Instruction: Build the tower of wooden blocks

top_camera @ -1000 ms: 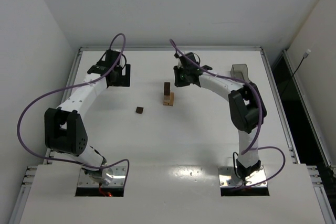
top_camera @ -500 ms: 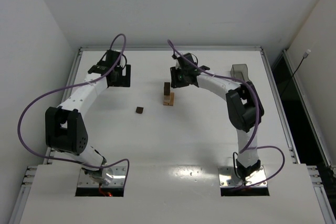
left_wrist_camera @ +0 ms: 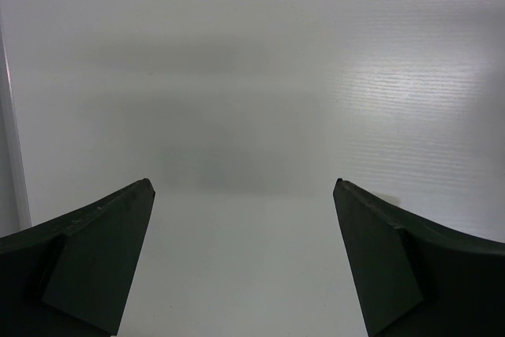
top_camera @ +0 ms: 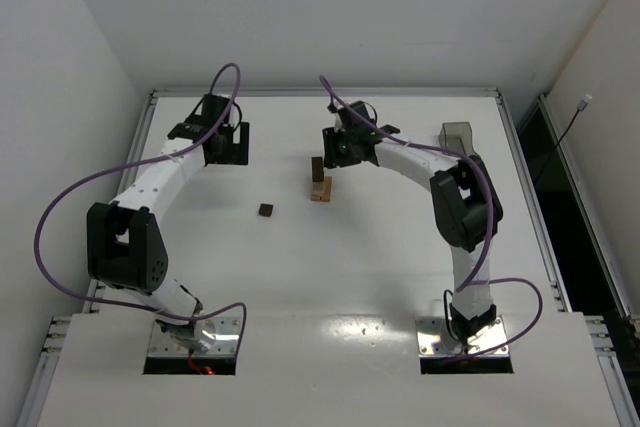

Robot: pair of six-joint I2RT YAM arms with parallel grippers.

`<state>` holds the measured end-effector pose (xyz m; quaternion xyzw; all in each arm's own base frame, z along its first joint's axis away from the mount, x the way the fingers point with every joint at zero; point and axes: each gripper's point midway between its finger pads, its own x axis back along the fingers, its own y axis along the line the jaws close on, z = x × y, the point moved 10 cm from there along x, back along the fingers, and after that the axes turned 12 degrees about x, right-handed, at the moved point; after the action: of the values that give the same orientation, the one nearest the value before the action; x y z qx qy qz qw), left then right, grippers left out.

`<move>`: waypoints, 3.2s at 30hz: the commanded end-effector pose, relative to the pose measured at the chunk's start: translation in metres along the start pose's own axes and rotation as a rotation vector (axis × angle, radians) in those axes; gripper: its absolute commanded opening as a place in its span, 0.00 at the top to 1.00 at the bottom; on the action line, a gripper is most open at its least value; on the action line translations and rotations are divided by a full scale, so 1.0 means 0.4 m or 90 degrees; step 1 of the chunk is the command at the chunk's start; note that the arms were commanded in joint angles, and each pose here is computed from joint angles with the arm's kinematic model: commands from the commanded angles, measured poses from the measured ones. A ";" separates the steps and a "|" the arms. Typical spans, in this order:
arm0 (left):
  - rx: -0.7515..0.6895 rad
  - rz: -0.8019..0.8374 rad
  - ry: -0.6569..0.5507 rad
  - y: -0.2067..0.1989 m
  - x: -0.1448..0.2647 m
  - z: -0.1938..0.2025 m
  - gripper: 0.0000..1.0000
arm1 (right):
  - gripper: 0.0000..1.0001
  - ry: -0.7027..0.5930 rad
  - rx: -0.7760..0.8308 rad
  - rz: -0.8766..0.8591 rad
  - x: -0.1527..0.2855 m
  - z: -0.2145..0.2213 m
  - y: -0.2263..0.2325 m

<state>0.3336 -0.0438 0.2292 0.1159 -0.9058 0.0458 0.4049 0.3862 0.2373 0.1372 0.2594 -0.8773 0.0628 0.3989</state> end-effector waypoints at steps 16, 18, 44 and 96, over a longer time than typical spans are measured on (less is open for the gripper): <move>-0.072 0.139 0.102 -0.028 0.053 0.159 0.48 | 0.90 -0.063 -0.049 0.142 0.176 0.006 -0.095; -0.089 0.172 0.135 -0.033 0.053 0.199 0.48 | 0.86 -0.088 -0.031 0.147 0.221 -0.002 -0.116; -0.118 0.211 0.236 -0.175 -0.059 0.226 0.34 | 0.74 -0.111 -0.049 0.209 0.362 0.110 -0.233; -0.122 0.180 0.259 -0.225 -0.135 0.234 0.81 | 0.74 -0.099 -0.060 0.226 0.340 0.098 -0.275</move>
<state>0.3181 -0.1317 0.1101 -0.0454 -0.7997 0.0236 0.5982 0.3307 0.0756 0.1857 0.0856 -0.9271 0.0701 0.3580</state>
